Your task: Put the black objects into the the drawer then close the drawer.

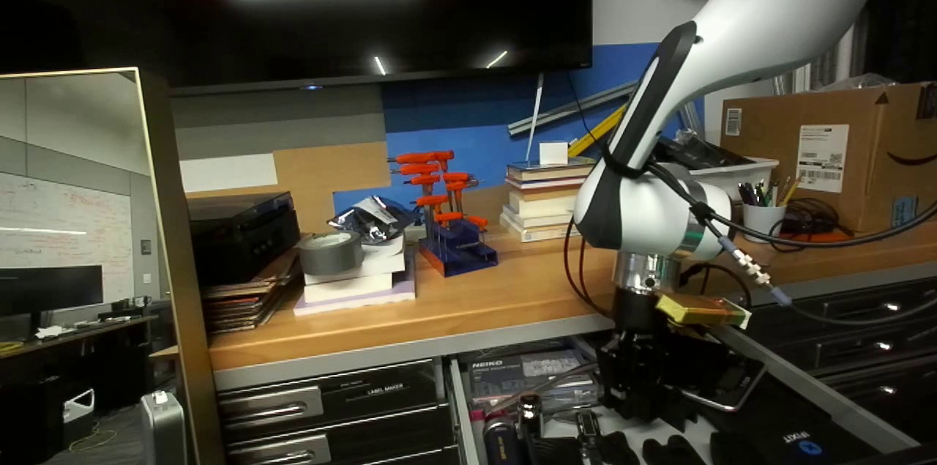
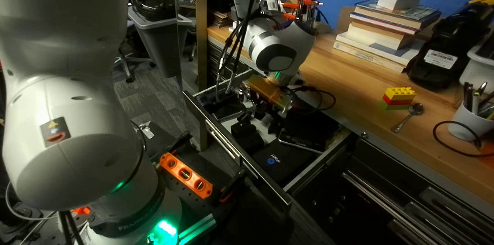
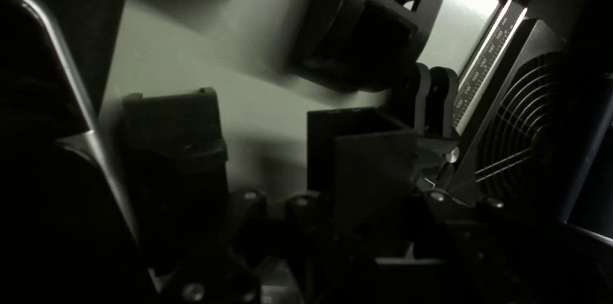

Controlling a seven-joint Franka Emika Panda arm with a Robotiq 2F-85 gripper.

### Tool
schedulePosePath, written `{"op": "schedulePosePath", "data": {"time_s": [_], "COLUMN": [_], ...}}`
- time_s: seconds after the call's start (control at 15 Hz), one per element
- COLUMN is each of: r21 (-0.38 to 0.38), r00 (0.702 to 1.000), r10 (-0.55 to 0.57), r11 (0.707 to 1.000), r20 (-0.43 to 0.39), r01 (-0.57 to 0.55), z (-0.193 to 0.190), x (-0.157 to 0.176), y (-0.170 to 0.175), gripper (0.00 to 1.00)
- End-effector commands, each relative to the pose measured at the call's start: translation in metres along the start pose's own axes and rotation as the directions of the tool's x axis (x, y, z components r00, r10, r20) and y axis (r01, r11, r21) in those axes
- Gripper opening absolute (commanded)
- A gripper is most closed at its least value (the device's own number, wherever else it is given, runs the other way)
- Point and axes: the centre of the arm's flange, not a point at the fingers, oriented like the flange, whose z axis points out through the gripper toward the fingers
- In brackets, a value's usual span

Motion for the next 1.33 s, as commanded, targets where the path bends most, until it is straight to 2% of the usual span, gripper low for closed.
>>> {"op": "schedulePosePath", "data": {"time_s": [0.0, 0.47, 0.53, 0.93, 1.07, 1.27], "r21": [0.019, 0.015, 0.008, -0.067, -0.098, -0.114], "r00": [1.000, 0.999, 0.999, 0.983, 0.961, 0.902], "r10": [0.000, 0.016, 0.021, 0.155, 0.248, 0.401], "r11": [1.000, 1.000, 1.000, 0.985, 0.960, 0.900], "r20": [-0.023, -0.029, -0.034, -0.095, -0.127, -0.157], "r01": [0.001, -0.016, -0.021, -0.161, -0.261, -0.420], "z": [0.001, -0.011, -0.017, -0.062, -0.072, -0.080], "x": [-0.001, -0.003, -0.003, 0.001, -0.003, -0.019], "y": [0.001, -0.008, -0.011, -0.030, -0.036, -0.040], "gripper": [0.42, 0.95, 0.99, 1.00, 1.00, 1.00]}}
